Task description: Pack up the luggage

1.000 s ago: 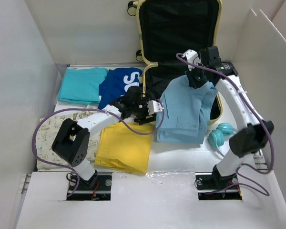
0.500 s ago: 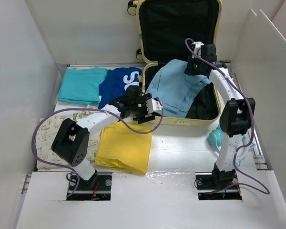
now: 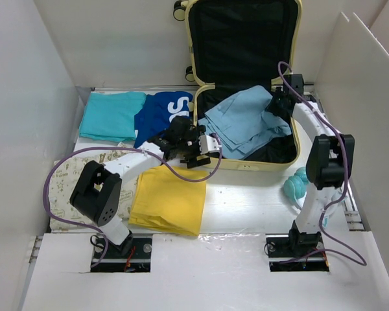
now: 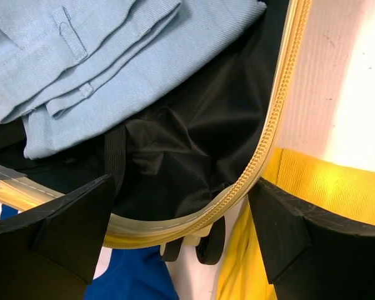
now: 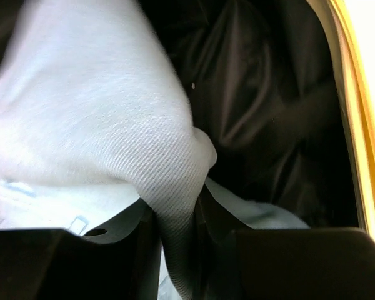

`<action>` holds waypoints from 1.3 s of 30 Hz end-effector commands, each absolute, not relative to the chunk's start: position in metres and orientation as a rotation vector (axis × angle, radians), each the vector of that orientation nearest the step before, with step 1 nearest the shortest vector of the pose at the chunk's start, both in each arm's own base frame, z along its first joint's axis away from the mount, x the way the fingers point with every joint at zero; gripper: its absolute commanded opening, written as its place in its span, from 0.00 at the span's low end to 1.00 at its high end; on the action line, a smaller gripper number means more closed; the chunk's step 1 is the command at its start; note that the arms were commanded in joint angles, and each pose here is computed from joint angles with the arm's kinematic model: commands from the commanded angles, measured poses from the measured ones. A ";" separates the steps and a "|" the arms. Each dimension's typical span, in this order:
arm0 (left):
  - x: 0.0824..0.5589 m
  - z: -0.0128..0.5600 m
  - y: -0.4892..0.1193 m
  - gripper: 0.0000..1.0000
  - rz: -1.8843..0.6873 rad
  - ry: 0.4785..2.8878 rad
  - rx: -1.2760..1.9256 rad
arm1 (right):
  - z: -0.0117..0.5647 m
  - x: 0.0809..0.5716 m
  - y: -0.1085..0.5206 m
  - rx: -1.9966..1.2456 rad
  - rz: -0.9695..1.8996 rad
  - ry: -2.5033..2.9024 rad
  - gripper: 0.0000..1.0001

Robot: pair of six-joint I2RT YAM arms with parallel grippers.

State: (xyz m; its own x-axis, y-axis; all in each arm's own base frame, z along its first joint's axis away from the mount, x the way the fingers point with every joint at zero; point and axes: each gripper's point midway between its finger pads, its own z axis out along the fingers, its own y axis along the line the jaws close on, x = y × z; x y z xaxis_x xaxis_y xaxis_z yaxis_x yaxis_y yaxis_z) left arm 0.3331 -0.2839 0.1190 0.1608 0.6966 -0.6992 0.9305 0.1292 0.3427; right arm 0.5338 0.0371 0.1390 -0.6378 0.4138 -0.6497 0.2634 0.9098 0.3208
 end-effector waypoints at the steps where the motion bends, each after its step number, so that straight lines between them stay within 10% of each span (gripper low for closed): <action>1: 0.359 0.115 -0.272 0.84 -0.216 1.565 1.614 | 0.194 0.525 0.035 0.623 0.340 2.153 0.00; 10: 0.353 0.103 -0.283 0.86 -0.244 1.537 1.657 | 0.205 0.501 0.004 0.747 0.332 2.113 0.00; 21: 0.402 0.233 -0.334 0.75 -0.804 1.893 0.807 | 0.186 0.509 0.034 0.550 0.414 2.170 0.00; 39: 0.468 0.184 -0.385 0.85 -0.837 2.221 0.417 | 0.163 0.504 0.028 0.530 0.384 2.192 0.00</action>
